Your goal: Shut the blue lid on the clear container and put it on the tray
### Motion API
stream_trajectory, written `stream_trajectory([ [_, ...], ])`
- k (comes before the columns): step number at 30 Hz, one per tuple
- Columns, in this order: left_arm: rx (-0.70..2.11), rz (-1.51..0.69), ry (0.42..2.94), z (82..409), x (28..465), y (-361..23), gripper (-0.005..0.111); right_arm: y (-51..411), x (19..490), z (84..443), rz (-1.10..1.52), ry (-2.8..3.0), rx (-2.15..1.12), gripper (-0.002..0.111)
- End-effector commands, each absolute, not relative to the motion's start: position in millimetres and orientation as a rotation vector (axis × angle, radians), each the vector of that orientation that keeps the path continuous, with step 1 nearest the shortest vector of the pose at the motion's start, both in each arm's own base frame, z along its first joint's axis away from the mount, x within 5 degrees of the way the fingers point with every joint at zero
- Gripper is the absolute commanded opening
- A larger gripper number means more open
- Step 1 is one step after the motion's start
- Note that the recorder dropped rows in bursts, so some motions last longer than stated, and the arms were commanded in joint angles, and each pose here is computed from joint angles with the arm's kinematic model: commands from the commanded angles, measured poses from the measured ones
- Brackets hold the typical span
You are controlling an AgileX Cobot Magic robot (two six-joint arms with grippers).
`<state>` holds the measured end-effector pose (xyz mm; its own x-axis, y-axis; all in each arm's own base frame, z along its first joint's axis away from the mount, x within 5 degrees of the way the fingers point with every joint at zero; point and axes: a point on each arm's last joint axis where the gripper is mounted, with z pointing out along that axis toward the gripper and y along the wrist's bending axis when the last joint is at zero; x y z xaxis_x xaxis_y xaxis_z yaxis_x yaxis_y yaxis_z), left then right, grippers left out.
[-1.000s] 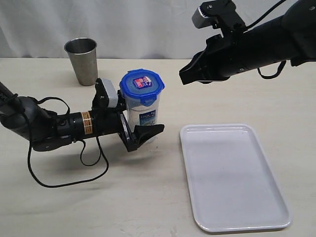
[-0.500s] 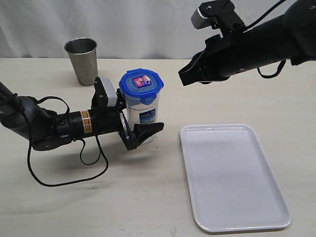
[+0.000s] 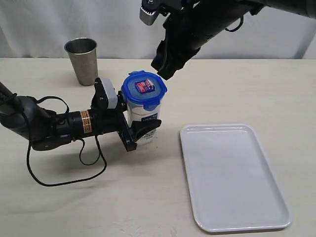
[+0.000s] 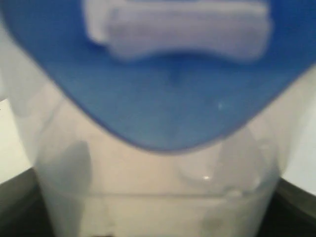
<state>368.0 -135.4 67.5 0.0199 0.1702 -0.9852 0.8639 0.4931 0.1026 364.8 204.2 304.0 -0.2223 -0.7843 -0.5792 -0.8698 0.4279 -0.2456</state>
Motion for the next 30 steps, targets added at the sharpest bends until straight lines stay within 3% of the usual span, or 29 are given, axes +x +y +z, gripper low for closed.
stream_trajectory([
  [1, 0.994, -0.660, 1.455, 66.9, 367.8, -138.3, 0.020, 205.3, 359.4, 302.6, 0.155, 1.957, -1.590, 0.042],
  [2, 1.025, -0.640, 1.442, 66.1, 367.2, -138.5, 0.001, 208.4, 352.8, 303.6, 0.199, 1.854, -1.728, 0.042],
  [3, 1.057, -0.603, 1.416, 66.1, 367.8, -138.5, 0.000, 210.2, 350.5, 304.3, 0.220, 1.798, -1.779, 0.042],
  [14, 1.434, -0.268, 1.158, 58.2, 367.5, -138.6, 0.000, 214.0, 354.6, 293.0, 0.198, 1.676, -1.904, 0.046],
  [23, 1.394, -0.292, 1.204, 58.4, 368.8, -138.0, 0.000, 212.9, 353.5, 272.7, 0.247, 1.732, -2.015, 0.048],
  [30, 1.389, -0.290, 1.206, 58.8, 369.6, -137.9, 0.000, 212.9, 345.4, 249.4, 0.280, 1.759, -2.054, 0.039],
])
